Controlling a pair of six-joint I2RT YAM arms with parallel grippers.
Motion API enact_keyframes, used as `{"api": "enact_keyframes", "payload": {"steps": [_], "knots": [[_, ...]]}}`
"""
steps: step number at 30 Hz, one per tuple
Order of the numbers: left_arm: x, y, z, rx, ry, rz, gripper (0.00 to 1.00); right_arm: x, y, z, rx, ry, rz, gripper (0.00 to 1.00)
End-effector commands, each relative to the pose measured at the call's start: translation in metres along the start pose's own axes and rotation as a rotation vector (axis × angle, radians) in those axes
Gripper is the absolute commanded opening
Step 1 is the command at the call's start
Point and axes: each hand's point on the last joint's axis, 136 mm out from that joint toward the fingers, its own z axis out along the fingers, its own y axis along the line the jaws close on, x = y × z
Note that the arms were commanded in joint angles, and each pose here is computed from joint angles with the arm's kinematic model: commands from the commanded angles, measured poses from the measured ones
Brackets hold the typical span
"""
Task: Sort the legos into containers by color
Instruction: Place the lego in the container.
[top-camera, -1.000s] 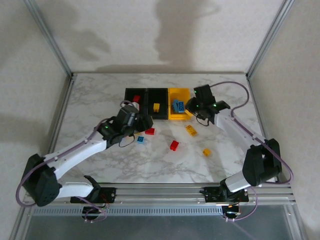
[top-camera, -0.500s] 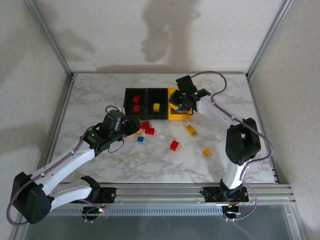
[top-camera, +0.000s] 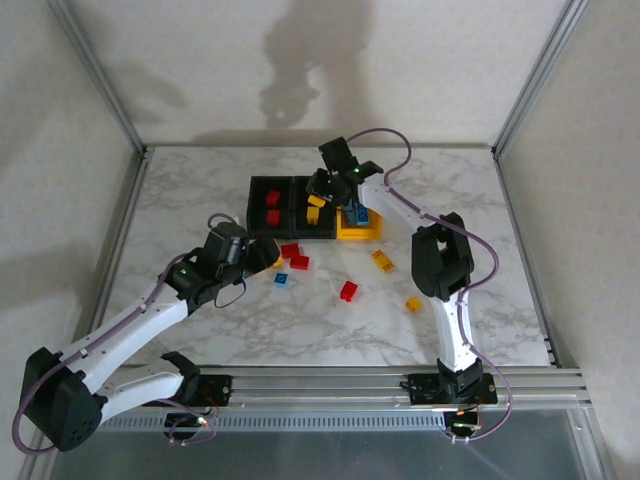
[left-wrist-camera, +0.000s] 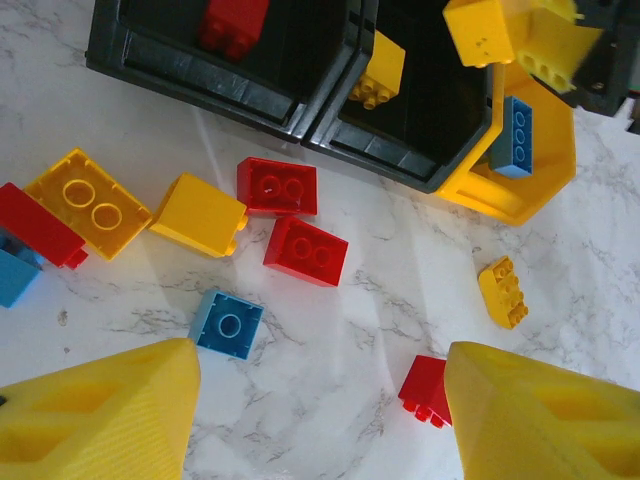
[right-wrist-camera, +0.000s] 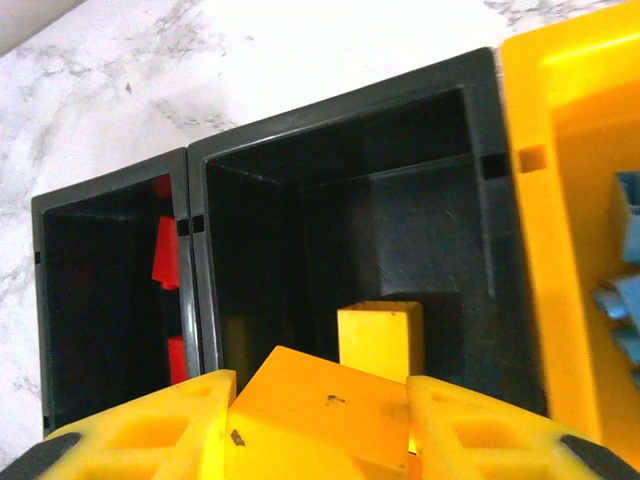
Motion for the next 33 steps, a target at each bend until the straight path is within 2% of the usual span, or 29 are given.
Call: {"api": "enact_keyframes", "payload": {"steps": [1,12,17,25,33], "knots": [[0.0,0.012,-0.004,-0.033,-0.009,-0.02,0.65,0.008,0.011,0.012,-0.012,0.043,-0.031,0.37],[0.001,0.016,-0.004,-0.043,-0.008,-0.024,0.65,0.02,0.009,0.041,-0.002,0.091,-0.025,0.39],[0.002,0.018,-0.003,-0.048,-0.005,-0.028,0.65,0.02,0.011,0.041,-0.002,0.087,-0.031,0.48],[0.003,0.017,0.0,-0.045,0.002,-0.034,0.65,0.004,0.025,0.016,-0.025,0.038,-0.057,0.55],[0.005,0.014,0.004,-0.033,0.012,-0.038,0.66,-0.003,0.039,-0.026,-0.049,-0.035,-0.094,0.54]]}}
